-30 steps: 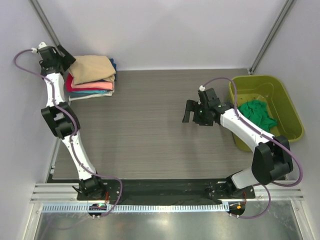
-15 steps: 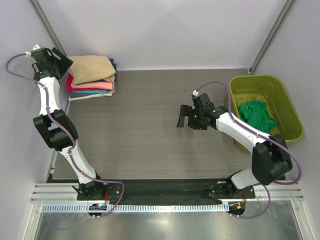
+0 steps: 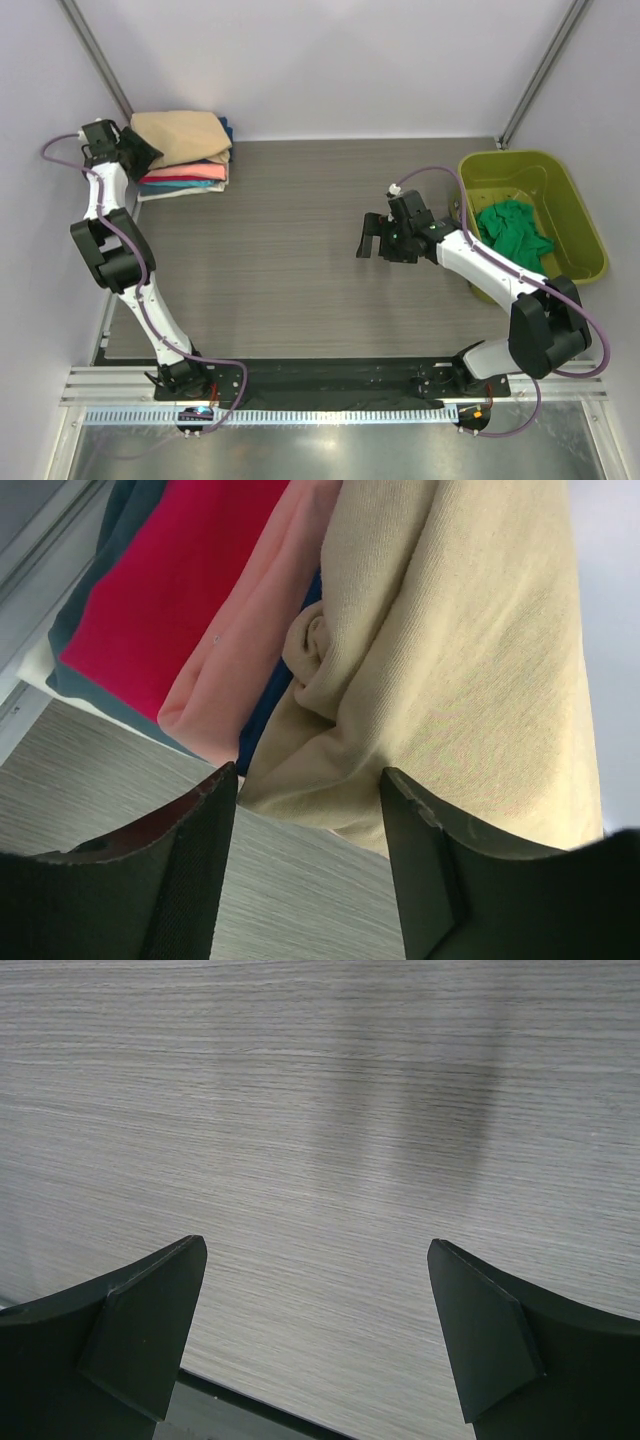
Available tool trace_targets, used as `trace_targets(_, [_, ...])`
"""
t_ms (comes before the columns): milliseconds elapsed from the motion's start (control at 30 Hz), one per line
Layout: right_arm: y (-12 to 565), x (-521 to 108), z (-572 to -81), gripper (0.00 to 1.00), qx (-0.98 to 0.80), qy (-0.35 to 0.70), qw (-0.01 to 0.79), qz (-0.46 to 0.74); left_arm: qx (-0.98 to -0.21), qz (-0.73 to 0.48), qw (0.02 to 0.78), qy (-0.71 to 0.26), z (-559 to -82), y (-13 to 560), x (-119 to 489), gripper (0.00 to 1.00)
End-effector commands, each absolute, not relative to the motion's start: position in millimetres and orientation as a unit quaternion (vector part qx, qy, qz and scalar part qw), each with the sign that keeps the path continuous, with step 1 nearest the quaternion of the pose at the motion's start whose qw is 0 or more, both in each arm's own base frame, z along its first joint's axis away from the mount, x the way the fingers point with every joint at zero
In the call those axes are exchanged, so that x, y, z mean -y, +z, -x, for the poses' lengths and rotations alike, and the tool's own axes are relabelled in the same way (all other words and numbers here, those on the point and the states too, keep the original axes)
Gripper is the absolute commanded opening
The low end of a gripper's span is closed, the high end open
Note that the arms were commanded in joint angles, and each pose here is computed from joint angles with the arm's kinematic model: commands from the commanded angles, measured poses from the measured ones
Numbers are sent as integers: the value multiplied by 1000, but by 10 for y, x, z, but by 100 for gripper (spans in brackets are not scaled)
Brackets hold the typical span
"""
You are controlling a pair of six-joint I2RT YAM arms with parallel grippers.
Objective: Fold and stack the t-shirts
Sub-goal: Neatly place the folded tshirt to the corner
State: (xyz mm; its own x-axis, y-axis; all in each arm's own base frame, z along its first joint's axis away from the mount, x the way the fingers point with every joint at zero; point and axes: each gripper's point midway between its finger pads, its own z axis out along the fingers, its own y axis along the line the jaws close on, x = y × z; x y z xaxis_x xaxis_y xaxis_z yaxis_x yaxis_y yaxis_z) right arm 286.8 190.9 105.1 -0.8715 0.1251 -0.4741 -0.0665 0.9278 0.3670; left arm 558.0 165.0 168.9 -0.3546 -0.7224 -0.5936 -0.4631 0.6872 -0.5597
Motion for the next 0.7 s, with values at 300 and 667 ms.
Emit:
trace_targets(300, [1170,-1881,-2882,99,-941,191,278,-12,-793,339,479,-165,-5728,2027,-1685,17])
trace_targets(667, [1135,-1869,-2836,99,-943,191,271,-8,-765,358,508,-169,-5546,2570,-1877,0])
